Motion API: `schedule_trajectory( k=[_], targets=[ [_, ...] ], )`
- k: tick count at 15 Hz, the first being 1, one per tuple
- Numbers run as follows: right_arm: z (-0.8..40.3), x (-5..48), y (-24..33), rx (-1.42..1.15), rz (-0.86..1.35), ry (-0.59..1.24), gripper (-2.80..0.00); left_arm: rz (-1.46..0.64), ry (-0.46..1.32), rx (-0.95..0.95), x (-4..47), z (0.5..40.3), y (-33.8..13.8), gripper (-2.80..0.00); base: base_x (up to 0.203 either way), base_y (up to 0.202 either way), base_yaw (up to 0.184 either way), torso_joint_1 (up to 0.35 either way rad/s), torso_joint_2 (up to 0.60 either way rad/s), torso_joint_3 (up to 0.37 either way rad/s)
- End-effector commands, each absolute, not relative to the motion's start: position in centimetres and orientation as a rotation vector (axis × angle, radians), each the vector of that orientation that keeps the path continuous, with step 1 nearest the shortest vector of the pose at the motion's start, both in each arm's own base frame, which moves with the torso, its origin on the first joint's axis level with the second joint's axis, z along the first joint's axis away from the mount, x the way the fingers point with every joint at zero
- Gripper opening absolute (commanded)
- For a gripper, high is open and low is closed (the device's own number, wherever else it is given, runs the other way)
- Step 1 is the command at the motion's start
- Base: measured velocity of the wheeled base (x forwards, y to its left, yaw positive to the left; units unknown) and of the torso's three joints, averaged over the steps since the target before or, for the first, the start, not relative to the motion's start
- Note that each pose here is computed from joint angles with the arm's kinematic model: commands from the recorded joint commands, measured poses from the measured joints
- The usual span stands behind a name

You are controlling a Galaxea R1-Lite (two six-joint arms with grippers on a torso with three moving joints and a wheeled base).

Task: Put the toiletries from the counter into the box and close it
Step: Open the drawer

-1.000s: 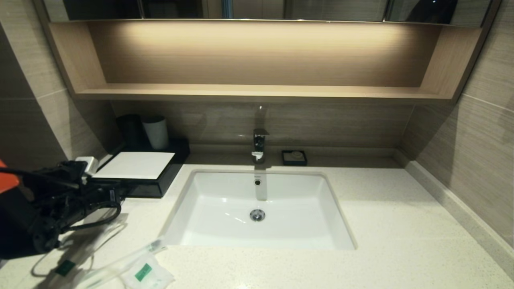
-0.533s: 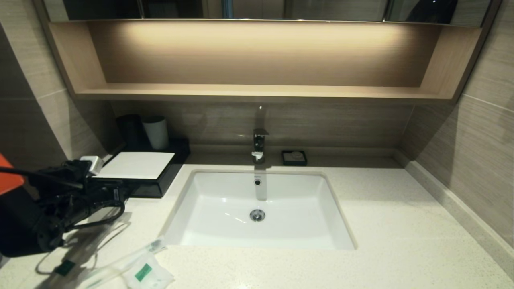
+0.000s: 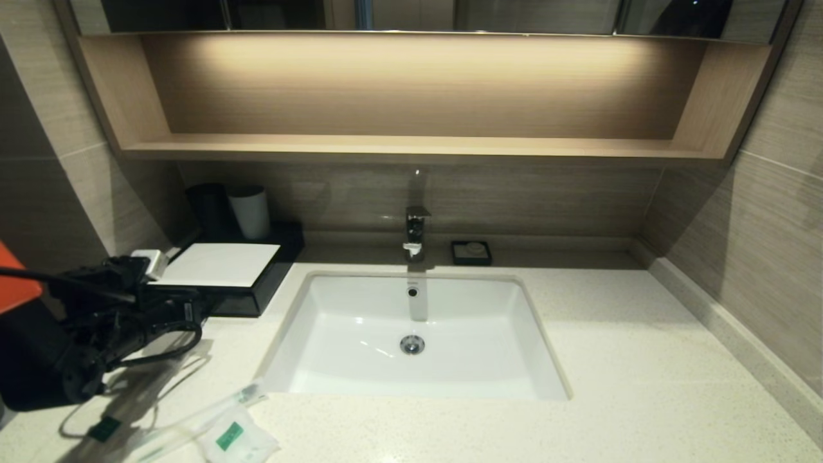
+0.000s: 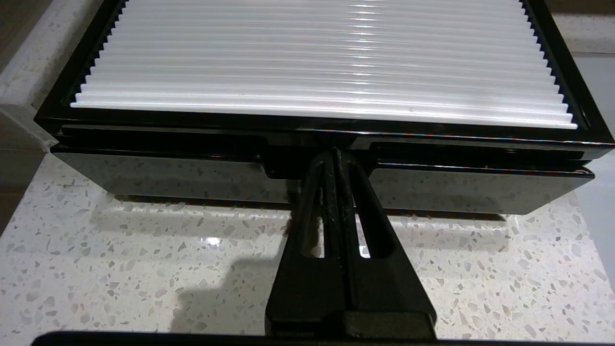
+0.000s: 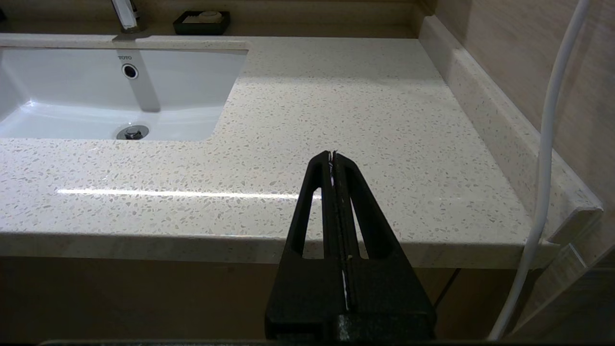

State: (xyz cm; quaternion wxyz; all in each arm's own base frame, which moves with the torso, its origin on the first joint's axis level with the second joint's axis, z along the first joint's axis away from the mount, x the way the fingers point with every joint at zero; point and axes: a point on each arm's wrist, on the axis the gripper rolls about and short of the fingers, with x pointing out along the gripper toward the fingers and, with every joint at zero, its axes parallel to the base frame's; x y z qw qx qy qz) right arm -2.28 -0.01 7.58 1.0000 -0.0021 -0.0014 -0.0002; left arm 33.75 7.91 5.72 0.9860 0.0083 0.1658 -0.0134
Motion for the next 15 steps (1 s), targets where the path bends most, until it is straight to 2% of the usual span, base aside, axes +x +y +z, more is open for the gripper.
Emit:
schedule_trajectory(
  k=[1,15],
  targets=[
    [7.53,-2.28,-0.01,-0.006,0.0,-0.003,-2.8,-0.028,0.328,0.018,33.8,5.64,7.93,-2.8,0.0,0.0,0.0,0.0,0.0,0.0],
    [7.54,-2.27,-0.01,-0.006,0.0,-0.002,-2.8,0.0,0.326,0.025,34.31,5.45,8.12,-2.8,0.0,0.0,0.0,0.0,0.0,0.0]
  ],
)
